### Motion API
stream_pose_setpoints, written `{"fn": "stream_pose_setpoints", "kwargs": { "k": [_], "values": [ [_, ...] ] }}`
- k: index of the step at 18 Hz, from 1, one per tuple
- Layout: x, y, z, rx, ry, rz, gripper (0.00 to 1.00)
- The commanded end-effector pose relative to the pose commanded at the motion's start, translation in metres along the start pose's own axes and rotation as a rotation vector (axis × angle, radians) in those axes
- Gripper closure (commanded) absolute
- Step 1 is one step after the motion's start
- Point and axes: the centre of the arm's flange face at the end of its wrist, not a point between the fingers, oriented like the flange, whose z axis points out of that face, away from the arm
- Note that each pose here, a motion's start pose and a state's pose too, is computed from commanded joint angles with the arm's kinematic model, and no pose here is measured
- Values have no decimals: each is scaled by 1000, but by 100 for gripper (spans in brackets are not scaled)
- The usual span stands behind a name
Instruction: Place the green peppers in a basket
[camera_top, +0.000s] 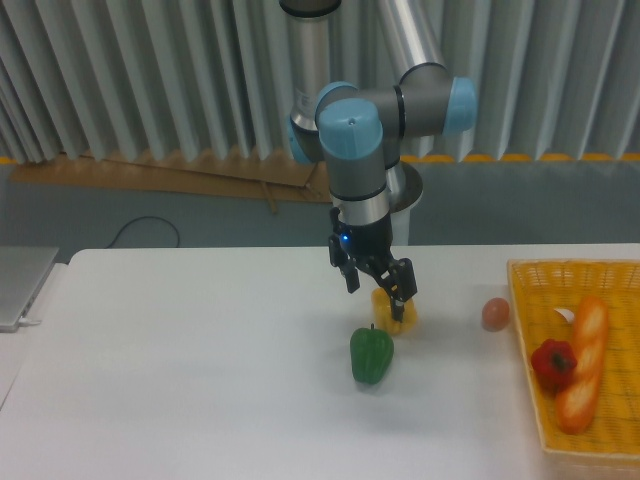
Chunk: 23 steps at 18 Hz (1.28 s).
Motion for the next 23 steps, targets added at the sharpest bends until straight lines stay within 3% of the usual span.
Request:
{"fn": "stream_pose_setpoints", "kwargs": {
  "k": [4,7,16,23],
  "values": [
    [36,-17,37,-48,56,22,0],
    [43,-26,50,-49,58,-25,0],
    [-24,9,53,-42,56,-9,0],
    [-37,1,74,-36,26,-21,0]
  ]
}}
